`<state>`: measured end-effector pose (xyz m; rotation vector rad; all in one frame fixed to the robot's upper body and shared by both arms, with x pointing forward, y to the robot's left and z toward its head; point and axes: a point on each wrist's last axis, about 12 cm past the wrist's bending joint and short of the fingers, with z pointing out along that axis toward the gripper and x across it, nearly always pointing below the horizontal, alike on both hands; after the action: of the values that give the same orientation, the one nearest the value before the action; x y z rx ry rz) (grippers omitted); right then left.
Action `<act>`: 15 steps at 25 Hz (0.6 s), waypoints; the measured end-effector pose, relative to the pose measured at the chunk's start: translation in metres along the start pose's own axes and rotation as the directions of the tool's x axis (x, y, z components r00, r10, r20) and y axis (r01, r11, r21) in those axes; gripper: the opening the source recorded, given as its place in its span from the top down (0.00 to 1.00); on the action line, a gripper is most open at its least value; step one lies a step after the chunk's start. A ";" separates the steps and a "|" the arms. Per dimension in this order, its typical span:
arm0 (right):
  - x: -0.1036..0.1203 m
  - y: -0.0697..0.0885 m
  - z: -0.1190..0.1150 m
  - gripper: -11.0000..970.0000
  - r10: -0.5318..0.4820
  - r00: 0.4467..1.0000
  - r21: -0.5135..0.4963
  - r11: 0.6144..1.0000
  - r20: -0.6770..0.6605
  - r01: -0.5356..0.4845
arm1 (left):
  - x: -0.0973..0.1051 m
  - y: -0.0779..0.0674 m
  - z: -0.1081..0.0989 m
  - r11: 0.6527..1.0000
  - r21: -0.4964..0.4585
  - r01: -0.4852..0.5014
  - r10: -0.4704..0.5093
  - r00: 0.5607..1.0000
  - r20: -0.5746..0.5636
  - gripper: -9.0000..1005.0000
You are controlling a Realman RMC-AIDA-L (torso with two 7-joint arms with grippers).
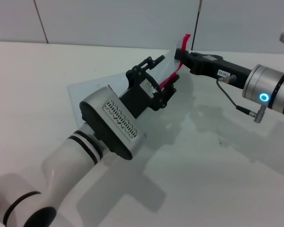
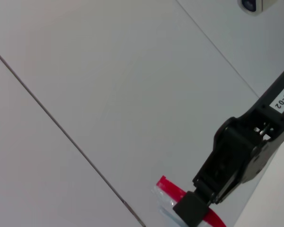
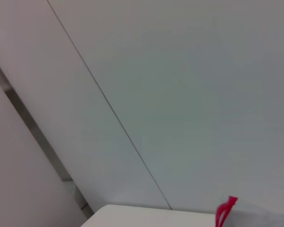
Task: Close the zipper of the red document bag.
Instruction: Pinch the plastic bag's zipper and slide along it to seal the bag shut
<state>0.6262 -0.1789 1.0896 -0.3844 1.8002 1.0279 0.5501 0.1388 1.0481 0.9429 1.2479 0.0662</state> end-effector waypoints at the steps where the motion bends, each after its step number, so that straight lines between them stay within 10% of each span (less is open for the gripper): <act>1: 0.000 0.000 0.000 0.98 0.000 1.000 -0.001 1.000 -0.001 0.000 | 0.000 0.001 0.000 1.000 -0.002 0.000 0.000 1.000 0.000 0.47; 15: 0.002 0.002 0.002 0.98 -0.004 1.000 -0.007 1.000 -0.005 0.004 | -0.001 0.001 0.002 0.999 -0.001 -0.042 0.042 0.999 0.005 0.47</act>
<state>0.6251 -0.1758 1.0887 -0.3952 1.8005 1.0315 0.5517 0.1375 1.0499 0.9683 1.2232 0.0970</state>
